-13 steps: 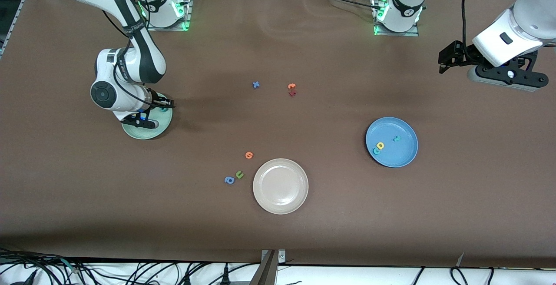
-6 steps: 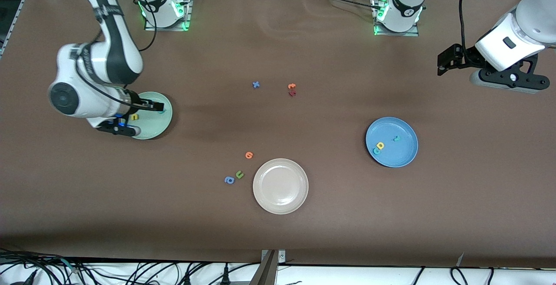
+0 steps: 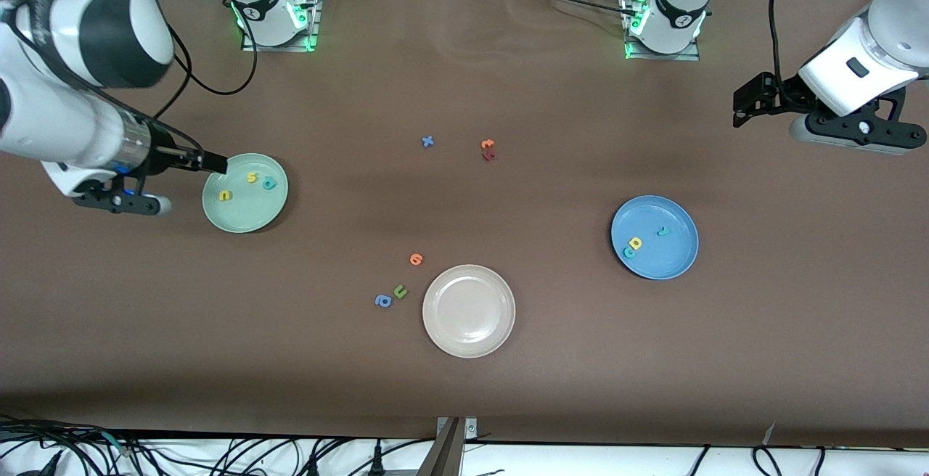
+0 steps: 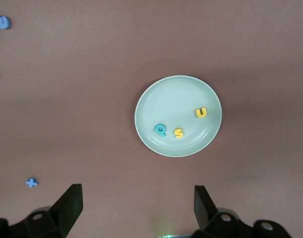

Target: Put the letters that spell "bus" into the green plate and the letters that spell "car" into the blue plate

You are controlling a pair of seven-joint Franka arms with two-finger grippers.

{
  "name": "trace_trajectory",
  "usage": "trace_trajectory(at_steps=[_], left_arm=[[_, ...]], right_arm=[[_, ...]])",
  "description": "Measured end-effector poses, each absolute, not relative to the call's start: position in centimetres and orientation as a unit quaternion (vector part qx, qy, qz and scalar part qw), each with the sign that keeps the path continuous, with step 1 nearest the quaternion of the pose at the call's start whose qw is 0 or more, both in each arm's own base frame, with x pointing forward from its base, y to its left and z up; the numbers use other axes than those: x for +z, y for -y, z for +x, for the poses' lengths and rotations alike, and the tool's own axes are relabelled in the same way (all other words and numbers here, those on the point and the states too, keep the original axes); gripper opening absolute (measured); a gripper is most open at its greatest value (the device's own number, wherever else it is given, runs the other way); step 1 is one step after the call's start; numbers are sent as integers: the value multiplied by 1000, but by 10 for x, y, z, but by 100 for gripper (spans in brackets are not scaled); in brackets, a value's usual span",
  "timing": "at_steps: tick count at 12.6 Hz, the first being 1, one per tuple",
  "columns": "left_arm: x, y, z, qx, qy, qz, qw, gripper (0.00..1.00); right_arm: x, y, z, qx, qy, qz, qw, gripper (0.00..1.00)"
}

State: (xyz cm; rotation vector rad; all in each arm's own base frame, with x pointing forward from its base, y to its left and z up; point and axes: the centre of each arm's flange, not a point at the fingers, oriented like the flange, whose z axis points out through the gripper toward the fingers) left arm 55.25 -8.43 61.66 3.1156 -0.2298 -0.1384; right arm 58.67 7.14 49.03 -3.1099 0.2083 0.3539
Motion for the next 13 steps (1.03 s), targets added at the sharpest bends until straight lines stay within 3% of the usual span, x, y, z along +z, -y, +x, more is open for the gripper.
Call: trace_trajectory(at_steps=[5,13], left_arm=[[616,83,553,-44,71,996,7,100],[615,82,551,-52,70,996,7,100]], right_arm=[[534,-62,588,89,-67,-994,-14,100],[539,-43,590,92,-74,-993,-14,100]])
